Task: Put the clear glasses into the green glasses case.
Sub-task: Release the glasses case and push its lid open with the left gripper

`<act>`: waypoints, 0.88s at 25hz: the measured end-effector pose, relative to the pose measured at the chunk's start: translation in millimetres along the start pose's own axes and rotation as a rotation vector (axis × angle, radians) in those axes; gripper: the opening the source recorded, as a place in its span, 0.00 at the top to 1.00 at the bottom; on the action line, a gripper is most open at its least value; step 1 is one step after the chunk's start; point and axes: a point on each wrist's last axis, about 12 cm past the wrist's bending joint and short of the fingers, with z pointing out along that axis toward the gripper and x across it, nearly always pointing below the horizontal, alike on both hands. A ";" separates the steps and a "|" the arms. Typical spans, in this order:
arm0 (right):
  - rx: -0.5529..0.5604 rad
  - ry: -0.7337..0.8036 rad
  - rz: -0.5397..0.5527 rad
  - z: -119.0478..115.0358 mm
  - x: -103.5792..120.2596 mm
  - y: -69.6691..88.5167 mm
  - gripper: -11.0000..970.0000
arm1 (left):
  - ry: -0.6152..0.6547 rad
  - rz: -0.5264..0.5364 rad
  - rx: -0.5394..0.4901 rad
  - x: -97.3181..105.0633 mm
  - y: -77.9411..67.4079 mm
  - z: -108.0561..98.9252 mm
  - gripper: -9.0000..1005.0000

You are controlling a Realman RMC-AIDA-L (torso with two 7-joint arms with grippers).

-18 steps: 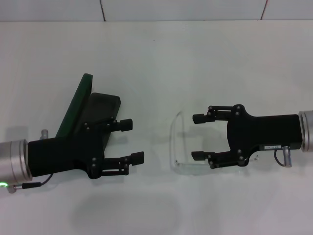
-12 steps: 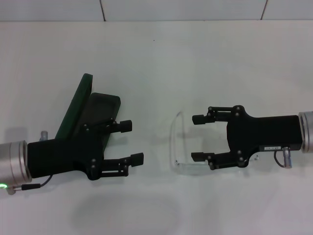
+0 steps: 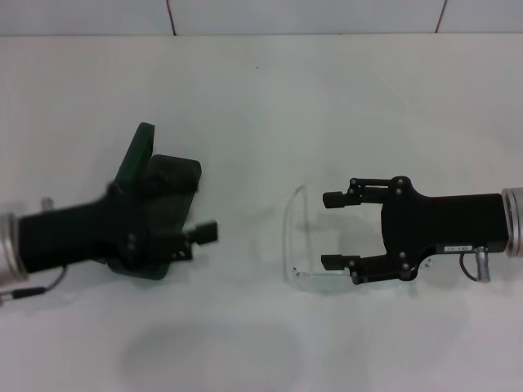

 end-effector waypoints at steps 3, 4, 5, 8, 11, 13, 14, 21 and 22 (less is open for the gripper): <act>-0.002 -0.001 -0.005 0.2 -1.0 -0.6 0.22 | 0.022 -0.028 -0.034 -22.3 6.0 -14.4 0.12; -0.003 -0.002 -0.008 0.3 -1.6 -1.0 0.22 | 0.050 -0.034 -0.054 -30.0 7.3 -20.1 0.12; -0.003 -0.001 -0.010 0.3 -2.0 -1.1 0.22 | 0.069 -0.038 -0.076 -36.6 8.3 -24.7 0.12; -0.007 0.001 -0.015 0.7 -2.5 -1.3 0.22 | 0.168 -0.050 -0.182 -53.5 8.6 -35.2 0.12; -0.008 0.001 -0.015 0.7 -2.5 -1.4 0.22 | 0.248 -0.060 -0.298 -60.8 6.2 -40.7 0.12; -0.010 0.002 -0.017 1.1 -3.0 -1.8 0.22 | 0.295 -0.067 -0.366 -64.8 4.6 -43.6 0.12; -0.011 0.002 -0.018 1.4 -3.2 -2.0 0.22 | 0.310 -0.082 -0.379 -64.8 5.2 -43.5 0.12; -0.010 0.007 -0.021 2.2 -3.3 -3.0 0.22 | 0.370 -0.176 -0.445 -54.3 22.9 -34.3 0.12; -0.010 0.007 -0.021 2.2 -3.3 -2.9 0.22 | 0.372 -0.178 -0.445 -54.1 23.4 -33.6 0.12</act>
